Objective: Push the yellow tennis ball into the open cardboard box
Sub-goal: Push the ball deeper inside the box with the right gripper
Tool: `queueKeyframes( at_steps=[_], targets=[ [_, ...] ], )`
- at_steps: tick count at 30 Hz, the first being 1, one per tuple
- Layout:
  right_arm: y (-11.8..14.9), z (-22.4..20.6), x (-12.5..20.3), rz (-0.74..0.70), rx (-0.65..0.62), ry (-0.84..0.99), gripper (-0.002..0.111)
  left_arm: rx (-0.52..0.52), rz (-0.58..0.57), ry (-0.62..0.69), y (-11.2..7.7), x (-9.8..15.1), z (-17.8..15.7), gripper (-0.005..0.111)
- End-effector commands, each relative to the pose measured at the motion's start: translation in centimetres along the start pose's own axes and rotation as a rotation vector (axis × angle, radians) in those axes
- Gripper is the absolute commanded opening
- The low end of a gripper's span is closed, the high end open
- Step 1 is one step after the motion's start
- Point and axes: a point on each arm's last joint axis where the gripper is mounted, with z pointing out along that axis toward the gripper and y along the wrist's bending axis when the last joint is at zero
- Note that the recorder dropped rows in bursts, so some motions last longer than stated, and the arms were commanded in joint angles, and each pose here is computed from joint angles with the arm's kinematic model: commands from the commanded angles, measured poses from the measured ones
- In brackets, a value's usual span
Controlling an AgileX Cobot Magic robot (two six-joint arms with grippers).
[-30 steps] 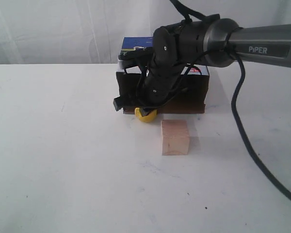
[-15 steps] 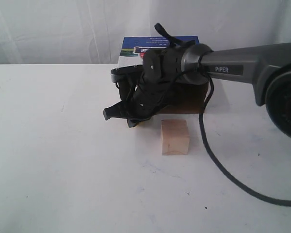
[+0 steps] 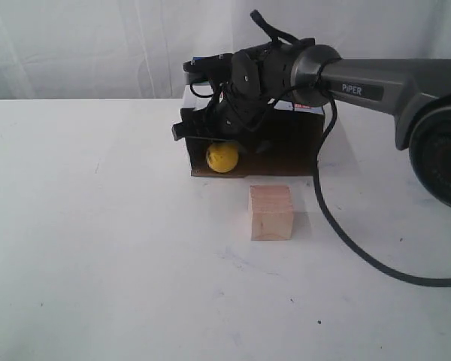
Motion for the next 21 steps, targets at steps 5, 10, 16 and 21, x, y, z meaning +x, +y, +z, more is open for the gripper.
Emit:
queueKeyframes(
  at_steps=[5, 10, 16, 21],
  targets=[
    [0.5, -2.7, -2.3, -0.075, 0.007, -0.077, 0.000, 0.004, 0.006, 0.009, 0.0, 0.2, 0.0, 0.000],
    [0.3, -2.7, -0.7, -0.083, 0.028, 0.101, 0.000, 0.004, 0.006, 0.009, 0.0, 0.2, 0.0, 0.000],
    [0.2, -2.8, -0.1, -0.083, 0.034, 0.162, 0.000, 0.004, 0.006, 0.009, 0.0, 0.2, 0.0, 0.000],
    [0.7, -3.6, 0.7, -0.066, 0.001, 0.278, 0.000, 0.004, 0.006, 0.009, 0.0, 0.2, 0.0, 0.000]
  ],
)
